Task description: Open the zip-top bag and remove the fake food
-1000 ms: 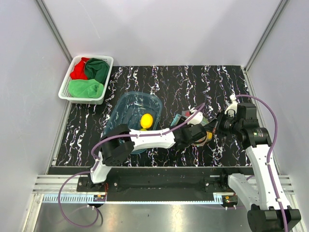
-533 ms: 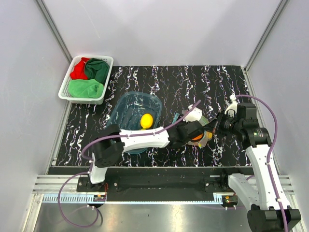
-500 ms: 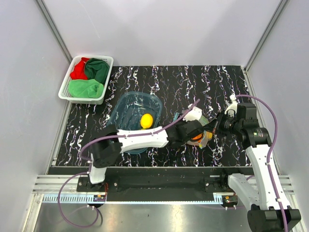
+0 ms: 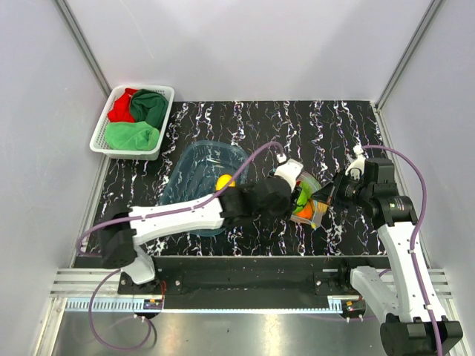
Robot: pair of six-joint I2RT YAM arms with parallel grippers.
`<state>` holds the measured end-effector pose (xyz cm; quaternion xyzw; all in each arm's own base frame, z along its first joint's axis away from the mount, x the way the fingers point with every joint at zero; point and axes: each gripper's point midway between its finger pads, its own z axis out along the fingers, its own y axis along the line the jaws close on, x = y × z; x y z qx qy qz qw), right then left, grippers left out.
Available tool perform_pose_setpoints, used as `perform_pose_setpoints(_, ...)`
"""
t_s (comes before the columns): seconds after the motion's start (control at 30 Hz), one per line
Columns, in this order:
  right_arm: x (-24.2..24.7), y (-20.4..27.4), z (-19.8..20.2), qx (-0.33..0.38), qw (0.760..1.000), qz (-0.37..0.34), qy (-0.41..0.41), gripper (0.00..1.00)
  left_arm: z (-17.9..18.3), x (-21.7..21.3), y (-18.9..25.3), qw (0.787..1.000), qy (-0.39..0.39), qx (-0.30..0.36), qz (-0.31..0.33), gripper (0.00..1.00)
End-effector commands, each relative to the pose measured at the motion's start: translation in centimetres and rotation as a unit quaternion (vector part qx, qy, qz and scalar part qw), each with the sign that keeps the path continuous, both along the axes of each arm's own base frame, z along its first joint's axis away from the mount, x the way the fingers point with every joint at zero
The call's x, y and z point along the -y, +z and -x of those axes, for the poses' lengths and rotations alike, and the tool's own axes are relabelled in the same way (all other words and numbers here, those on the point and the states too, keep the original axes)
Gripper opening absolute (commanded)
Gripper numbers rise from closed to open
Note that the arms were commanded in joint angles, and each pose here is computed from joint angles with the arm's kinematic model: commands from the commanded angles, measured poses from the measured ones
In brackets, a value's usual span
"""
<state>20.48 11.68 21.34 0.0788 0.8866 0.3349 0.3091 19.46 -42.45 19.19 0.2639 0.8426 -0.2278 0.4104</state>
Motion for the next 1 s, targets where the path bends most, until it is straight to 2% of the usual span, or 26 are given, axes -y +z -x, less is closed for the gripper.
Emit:
perform_pose_setpoints(0.0,-0.2,0.7,-0.4,0.019,1.000,-0.002,0.003,0.00,2.5,-0.2,5.8,0.994,-0.053,-0.001,0.098,0.00)
perform_pose_setpoints(0.13,-0.2,0.8,-0.4,0.021,1.000,-0.003,0.002,0.00,3.2,-3.7,8.7,0.991,-0.044,0.024,0.128,0.00)
perform_pose_setpoints(0.2,-0.1,0.8,-0.4,0.020,1.000,-0.003,0.001,0.00,3.3,-5.3,8.6,0.992,-0.038,0.031,0.120,0.00)
perform_pose_setpoints(0.33,-0.2,0.8,-0.3,0.021,1.000,-0.003,0.002,0.00,2.4,-10.1,9.0,0.993,0.027,0.055,0.102,0.00)
perform_pose_setpoints(0.5,-0.2,0.8,-0.3,0.021,1.000,-0.005,0.003,0.00,1.2,-17.5,5.4,0.988,0.146,0.034,0.029,0.00)
perform_pose_setpoints(0.53,-0.2,0.8,-0.3,0.021,1.000,-0.005,0.003,0.00,1.0,-19.8,3.5,0.982,0.187,0.015,0.002,0.00)
perform_pose_setpoints(0.63,-0.2,0.8,-0.3,0.021,1.000,-0.005,0.004,0.00,0.8,-23.6,1.0,0.965,0.259,-0.024,-0.020,0.00)
perform_pose_setpoints(0.77,-0.3,0.9,-0.2,0.022,1.000,-0.006,0.004,0.00,1.3,-27.0,-2.6,0.944,0.324,-0.054,-0.037,0.00)
perform_pose_setpoints(0.97,-0.3,0.9,-0.2,0.022,1.000,-0.007,0.006,0.00,1.0,-29.3,-4.9,0.922,0.380,-0.062,-0.035,0.00)
